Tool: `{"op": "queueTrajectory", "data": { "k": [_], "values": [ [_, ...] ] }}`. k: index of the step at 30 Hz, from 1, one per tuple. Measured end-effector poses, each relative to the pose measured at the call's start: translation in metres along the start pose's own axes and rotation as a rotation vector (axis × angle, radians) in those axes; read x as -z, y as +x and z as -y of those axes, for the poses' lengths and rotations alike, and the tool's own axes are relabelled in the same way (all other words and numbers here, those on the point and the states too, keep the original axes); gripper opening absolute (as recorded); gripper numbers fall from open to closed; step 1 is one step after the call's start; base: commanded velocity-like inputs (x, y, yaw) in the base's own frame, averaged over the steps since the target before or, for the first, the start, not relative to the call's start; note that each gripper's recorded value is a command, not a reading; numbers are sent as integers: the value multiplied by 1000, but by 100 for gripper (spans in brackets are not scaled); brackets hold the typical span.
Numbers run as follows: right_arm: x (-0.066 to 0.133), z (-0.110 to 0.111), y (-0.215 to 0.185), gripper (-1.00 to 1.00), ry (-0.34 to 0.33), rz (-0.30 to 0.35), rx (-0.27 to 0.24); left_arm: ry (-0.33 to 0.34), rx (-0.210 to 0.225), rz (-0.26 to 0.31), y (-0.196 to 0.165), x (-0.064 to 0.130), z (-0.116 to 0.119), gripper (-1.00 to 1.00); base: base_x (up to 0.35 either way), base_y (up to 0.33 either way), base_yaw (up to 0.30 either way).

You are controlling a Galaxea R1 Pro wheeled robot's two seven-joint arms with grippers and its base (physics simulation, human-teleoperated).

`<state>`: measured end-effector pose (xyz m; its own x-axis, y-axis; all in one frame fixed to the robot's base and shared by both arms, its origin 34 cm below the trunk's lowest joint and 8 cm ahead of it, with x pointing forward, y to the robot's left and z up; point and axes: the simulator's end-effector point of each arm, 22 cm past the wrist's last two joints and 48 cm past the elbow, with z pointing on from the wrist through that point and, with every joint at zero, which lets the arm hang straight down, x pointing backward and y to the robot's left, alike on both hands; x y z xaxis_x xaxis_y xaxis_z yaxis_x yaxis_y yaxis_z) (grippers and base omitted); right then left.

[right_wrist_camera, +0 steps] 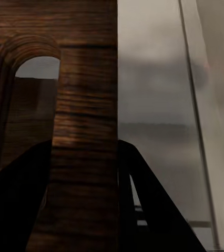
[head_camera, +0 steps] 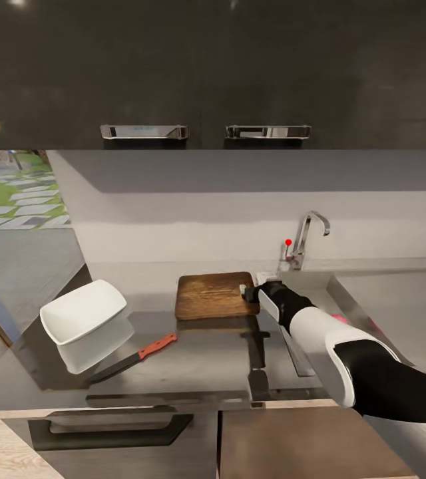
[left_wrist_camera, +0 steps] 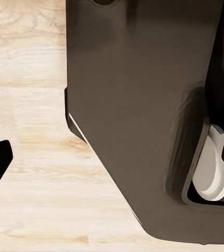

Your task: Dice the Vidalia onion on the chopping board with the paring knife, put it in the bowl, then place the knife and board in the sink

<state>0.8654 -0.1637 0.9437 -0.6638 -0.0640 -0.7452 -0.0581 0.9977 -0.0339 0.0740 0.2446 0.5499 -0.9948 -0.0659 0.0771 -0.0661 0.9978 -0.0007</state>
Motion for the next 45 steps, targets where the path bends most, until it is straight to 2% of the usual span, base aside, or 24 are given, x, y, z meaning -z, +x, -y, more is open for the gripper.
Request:
{"op": "queueTrajectory", "data": {
  "k": [6, 8, 13, 20, 23, 38, 45],
  "values": [
    [-3, 6, 10, -100, 3, -20, -12, 0, 0, -1, 0, 0, 0, 100, 0, 0, 0],
    [-4, 14, 11, -100, 11, -24, -12, 0, 0, -1, 0, 0, 0, 100, 0, 0, 0],
    [-4, 15, 12, -100, -2, -26, -44, 0, 0, -1, 1, 0, 0, 100, 0, 0, 0],
    [-3, -5, 12, -100, -100, -26, -50, 0, 0, -1, 1, 0, 0, 100, 0, 0, 0],
    [-3, -8, 11, -100, -114, -26, -46, 0, 0, -1, 1, 0, 0, 100, 0, 0, 0],
    [-3, -2, 13, -100, -105, -31, -44, 0, 0, -2, 1, 0, 0, 100, 0, 0, 0],
    [-5, 0, 25, -100, -101, -56, -46, 1, -1, -2, 1, 0, 1, 100, 0, 0, 0]
  ]
}}
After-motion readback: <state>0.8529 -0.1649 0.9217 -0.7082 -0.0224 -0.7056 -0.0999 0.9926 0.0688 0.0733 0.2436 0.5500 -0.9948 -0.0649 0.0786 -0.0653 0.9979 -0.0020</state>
